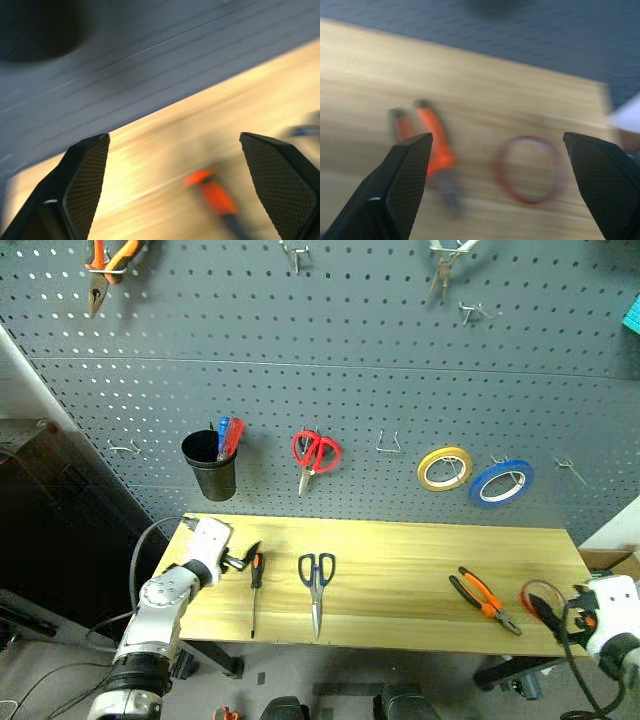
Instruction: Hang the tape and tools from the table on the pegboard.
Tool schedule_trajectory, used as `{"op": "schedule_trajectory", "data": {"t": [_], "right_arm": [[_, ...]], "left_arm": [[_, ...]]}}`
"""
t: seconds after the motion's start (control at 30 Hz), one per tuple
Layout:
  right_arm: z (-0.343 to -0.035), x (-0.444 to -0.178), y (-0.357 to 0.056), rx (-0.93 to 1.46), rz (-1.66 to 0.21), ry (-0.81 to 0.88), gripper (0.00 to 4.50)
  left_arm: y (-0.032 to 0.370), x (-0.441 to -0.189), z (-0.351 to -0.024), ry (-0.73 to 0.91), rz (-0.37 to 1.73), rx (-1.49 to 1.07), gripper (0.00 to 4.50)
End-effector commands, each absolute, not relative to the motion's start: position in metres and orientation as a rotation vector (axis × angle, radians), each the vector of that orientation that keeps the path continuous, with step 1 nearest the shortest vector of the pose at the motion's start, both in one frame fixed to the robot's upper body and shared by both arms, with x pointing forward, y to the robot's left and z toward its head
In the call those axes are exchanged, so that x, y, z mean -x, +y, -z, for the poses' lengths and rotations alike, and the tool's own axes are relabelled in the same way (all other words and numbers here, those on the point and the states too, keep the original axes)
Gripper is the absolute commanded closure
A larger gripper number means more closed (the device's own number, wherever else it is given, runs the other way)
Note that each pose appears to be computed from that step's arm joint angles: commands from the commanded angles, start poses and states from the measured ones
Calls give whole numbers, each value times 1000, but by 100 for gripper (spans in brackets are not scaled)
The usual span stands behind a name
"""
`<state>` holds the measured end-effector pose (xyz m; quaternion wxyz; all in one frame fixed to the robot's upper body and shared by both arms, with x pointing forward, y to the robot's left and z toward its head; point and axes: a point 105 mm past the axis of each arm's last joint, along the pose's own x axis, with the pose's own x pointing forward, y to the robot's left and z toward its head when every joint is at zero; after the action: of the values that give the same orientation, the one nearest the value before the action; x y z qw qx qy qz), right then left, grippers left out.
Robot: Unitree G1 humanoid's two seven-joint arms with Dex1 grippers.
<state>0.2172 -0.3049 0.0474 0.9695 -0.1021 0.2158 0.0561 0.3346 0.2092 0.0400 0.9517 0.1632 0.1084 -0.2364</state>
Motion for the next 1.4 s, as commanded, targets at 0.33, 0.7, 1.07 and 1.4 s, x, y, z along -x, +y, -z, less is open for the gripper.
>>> {"op": "schedule_trajectory", "data": {"t": [0.33,0.7,1.07,1.4], "right_arm": [[-42,-265,-332,232,-39,544,0],[-8,-299,-352,112,-2,703,0],[24,-291,-359,0,2,871,154],[38,-280,-357,139,-8,905,447]], "left_arm": [[76,-297,-103,43,1209,-457,7],[47,-288,-129,-39,1348,-477,7],[43,-274,-126,-40,1413,-503,0],[31,-264,-135,-136,1474,-480,0]]}}
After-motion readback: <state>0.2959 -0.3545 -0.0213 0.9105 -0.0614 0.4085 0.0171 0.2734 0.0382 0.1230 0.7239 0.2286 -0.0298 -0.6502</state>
